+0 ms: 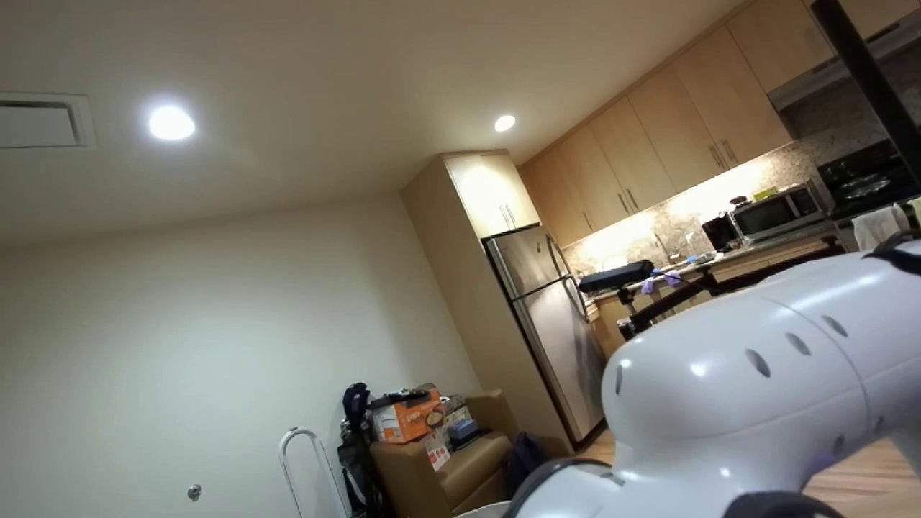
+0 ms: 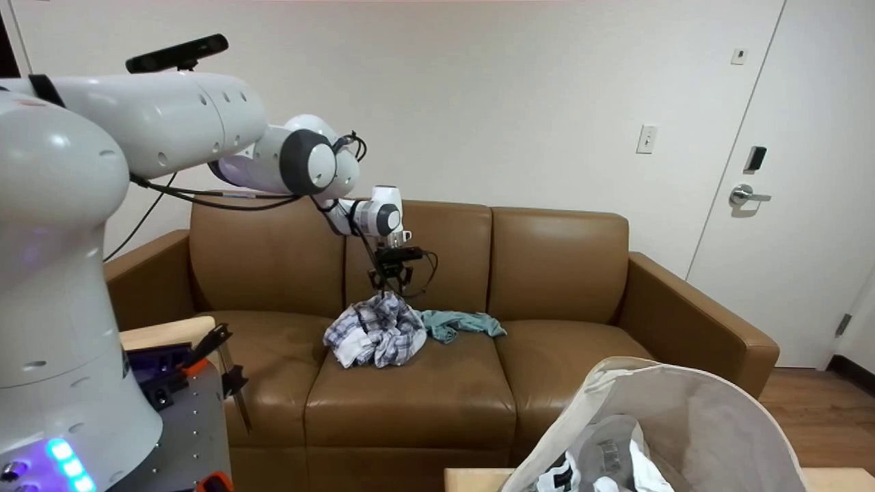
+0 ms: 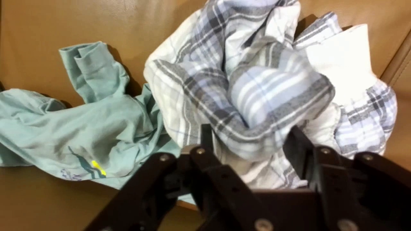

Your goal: Take the checkered shirt out of the laundry bag and place it on the sofa

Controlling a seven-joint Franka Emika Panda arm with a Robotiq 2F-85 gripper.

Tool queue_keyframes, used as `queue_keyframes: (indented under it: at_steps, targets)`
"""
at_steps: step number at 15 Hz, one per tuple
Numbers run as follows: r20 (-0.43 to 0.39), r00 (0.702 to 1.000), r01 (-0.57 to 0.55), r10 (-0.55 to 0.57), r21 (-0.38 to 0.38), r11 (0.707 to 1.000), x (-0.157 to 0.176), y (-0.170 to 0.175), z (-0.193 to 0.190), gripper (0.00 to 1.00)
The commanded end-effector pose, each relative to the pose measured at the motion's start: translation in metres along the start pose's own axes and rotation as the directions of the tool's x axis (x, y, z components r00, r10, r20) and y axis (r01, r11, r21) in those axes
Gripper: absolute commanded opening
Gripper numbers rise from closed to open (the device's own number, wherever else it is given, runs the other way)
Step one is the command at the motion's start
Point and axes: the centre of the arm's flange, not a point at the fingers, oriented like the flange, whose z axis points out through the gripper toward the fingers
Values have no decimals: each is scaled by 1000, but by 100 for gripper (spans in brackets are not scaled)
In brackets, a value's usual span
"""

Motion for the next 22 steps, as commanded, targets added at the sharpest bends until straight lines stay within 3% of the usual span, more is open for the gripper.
queue_keyframes:
  at_steps: [1, 3, 7, 11, 15, 17, 22]
  targets:
    - [4, 1000, -4, 4, 52, 999, -17, 41, -70, 90]
    - [31, 1000, -7, 5, 42, 999, -30, 62, -111, 99]
    - [59, 988, -140, 141, -17, 990, -86, 102, -195, 100]
    - [29, 956, -290, 292, -58, 955, -159, 132, -257, 100]
    - [19, 916, -398, 400, -54, 916, -221, 135, -291, 100]
    - [-6, 892, -451, 451, -56, 891, -245, 130, -303, 100]
    - [-77, 783, -622, 618, -125, 773, -275, 109, -329, 100]
